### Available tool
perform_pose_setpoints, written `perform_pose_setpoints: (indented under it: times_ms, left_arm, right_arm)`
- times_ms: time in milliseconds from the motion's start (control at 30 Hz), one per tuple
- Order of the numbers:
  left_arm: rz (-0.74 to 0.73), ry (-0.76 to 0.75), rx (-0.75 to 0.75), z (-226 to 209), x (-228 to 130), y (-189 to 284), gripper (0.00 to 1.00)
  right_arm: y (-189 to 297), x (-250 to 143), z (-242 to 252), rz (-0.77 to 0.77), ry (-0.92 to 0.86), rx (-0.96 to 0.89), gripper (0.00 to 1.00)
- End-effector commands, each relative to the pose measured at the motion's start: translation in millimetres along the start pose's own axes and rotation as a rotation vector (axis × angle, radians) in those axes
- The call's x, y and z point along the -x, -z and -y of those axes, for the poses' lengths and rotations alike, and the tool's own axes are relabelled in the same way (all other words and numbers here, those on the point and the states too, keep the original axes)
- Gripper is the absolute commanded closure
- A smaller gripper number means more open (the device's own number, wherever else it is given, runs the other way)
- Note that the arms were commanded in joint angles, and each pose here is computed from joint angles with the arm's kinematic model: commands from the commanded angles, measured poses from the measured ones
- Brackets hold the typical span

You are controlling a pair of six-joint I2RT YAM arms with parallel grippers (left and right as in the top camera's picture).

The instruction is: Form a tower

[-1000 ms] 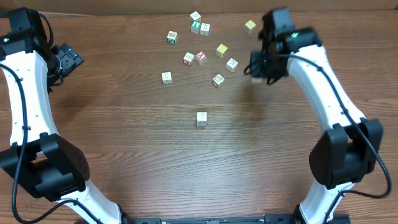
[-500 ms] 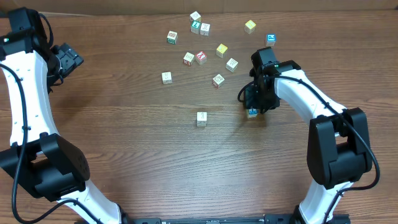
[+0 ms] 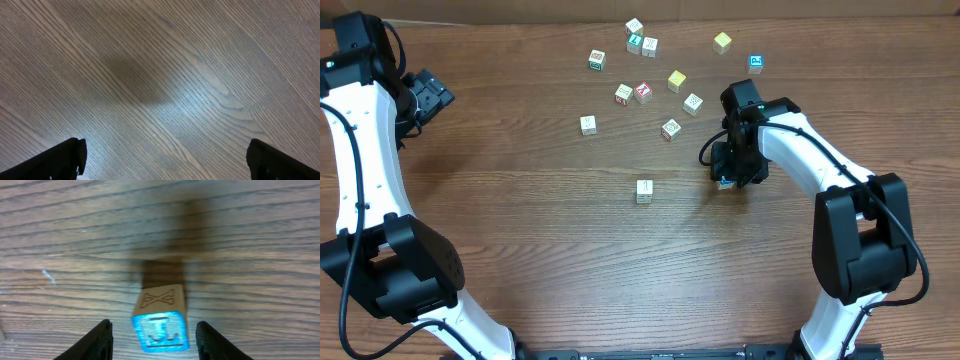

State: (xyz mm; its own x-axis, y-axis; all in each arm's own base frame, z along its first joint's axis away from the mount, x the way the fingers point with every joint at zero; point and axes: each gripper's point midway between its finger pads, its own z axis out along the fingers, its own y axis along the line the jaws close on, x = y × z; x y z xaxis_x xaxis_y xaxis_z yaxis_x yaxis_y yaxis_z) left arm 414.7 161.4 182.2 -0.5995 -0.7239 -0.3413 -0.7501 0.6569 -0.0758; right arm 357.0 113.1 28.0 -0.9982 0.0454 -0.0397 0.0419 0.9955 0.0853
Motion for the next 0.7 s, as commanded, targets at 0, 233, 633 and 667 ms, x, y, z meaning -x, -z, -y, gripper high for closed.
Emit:
perform_pose_setpoints:
  times_ms: [0, 233, 633, 667]
  left_arm:
    - [0.006, -0.008, 0.001, 1, 0, 1, 0.00]
    - [0.006, -0.008, 0.001, 1, 0, 1, 0.00]
    - [0.006, -0.008, 0.001, 1, 0, 1, 0.00]
    - [0.006, -0.008, 0.001, 1, 0, 1, 0.00]
  right_arm:
    - [-3, -5, -2, -0.002, 0.013, -0.019, 0.50]
    - [-7, 0, 12, 0.036, 0.021, -0.108, 0.53]
    - [-6, 3, 12, 0.049, 0.021, -0.111, 0.69]
    - [-6, 3, 12, 0.050, 0.020, -0.110, 0.72]
